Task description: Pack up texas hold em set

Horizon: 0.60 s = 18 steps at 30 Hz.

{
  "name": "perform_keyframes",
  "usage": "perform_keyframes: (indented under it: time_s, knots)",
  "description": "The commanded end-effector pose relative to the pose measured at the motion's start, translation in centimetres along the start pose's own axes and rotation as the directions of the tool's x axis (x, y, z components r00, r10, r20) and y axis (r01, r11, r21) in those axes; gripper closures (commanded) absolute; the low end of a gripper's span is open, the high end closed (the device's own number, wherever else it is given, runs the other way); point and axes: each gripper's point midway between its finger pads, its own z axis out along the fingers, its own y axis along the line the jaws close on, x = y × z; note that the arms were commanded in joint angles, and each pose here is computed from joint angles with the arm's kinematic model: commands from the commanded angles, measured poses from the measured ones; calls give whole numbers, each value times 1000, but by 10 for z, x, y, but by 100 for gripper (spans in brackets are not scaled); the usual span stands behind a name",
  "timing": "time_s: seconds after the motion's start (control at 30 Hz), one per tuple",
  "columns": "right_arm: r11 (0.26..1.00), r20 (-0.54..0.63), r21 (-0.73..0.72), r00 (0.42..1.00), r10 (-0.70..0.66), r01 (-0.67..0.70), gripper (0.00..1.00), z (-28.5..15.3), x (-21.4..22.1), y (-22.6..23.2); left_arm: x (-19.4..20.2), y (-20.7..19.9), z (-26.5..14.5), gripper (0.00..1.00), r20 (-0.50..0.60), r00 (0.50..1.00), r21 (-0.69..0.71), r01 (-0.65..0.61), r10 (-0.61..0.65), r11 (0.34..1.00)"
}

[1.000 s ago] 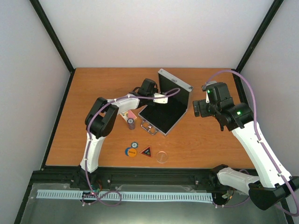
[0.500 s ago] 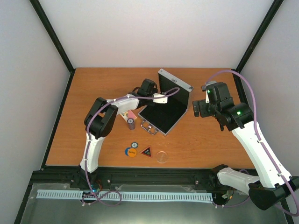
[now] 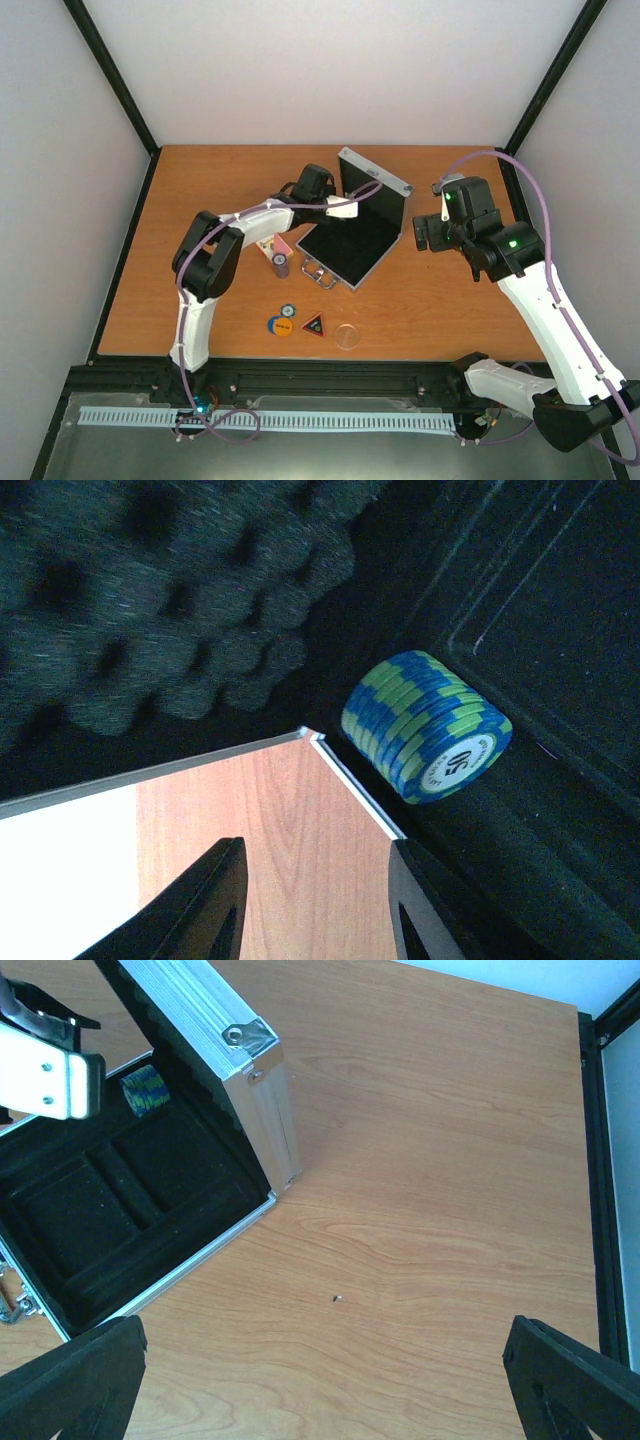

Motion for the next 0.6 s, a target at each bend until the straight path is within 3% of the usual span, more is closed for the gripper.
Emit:
perform_keyframes:
  time_s: [0.0,0.33,0.57]
  knots:
    - [1000,27,-3,1000,14,-14,0,-5,-5,-3,-13,14,-29,59,43,998,8,44,-44,999]
    - [998,-1,-54,1000,9,-9,0,-3,-4,7,-7,-8,-59,59,22,997,85,72,-74,994]
    - [993,4,-114,1000,-13,13,0,-9,-5,16,-22,7,-96,58,47,974,103,214,-220,971]
